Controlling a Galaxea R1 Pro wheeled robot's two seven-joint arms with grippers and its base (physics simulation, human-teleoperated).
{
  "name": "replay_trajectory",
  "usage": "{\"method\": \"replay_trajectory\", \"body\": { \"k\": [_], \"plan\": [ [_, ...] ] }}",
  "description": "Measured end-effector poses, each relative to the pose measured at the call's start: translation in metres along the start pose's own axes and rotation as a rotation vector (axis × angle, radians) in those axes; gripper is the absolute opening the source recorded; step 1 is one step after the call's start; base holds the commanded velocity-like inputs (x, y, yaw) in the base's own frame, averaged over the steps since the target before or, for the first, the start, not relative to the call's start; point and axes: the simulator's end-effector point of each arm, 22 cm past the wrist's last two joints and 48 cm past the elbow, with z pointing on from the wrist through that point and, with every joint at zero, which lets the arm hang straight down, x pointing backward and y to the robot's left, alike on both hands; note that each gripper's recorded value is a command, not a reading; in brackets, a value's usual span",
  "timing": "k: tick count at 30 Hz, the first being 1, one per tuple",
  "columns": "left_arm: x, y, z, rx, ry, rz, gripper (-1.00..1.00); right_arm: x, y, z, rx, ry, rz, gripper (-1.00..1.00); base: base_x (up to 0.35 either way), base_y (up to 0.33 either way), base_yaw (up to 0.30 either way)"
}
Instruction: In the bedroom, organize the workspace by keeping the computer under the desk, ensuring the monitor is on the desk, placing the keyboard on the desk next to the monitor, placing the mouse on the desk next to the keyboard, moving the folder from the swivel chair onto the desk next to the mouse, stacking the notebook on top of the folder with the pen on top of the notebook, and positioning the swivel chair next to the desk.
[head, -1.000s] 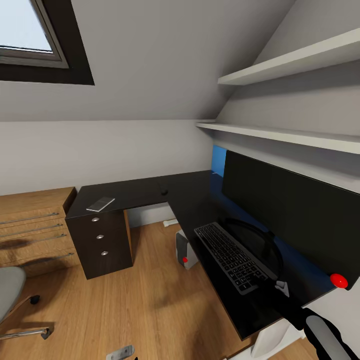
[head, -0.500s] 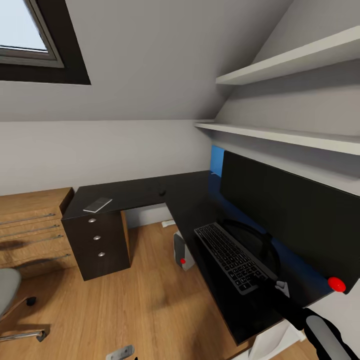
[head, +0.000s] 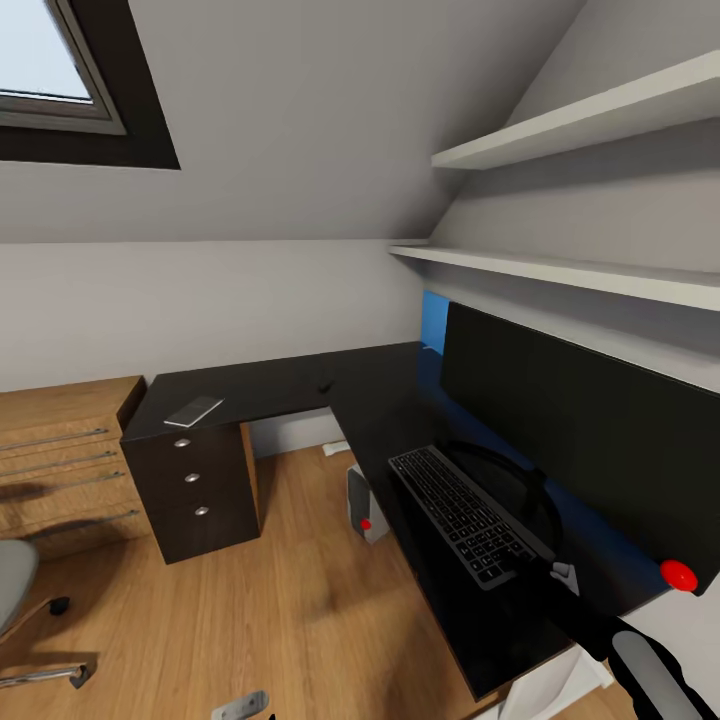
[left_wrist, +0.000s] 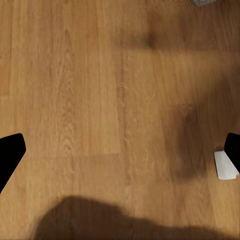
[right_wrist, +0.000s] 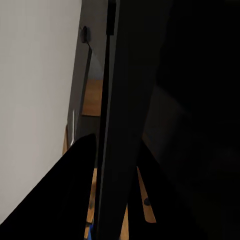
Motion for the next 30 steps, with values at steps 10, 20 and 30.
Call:
{"method": "replay_trajectory", "body": {
  "k": [10, 20, 30],
  "plan": [
    [0.000, 0.000, 0.000, -0.001, 0.000, -0.001, 1.00, 0.001, -0.003, 0.000, 0.013, 0.000, 0.002, -1.00, 0.160, 0.000, 0.000],
    [0.000, 0.002, 0.000, -0.004, -0.001, -0.006, 1.00, 0.001, -0.005, 0.000, 0.017, 0.001, 0.005, -1.00, 0.026, 0.000, 0.000],
    [0.006, 0.001, 0.008, -0.001, 0.000, -0.006, 1.00, 0.003, -0.013, 0.003, 0.010, 0.000, 0.014, -1.00, 0.000, 0.000, 0.000]
  ]
}}
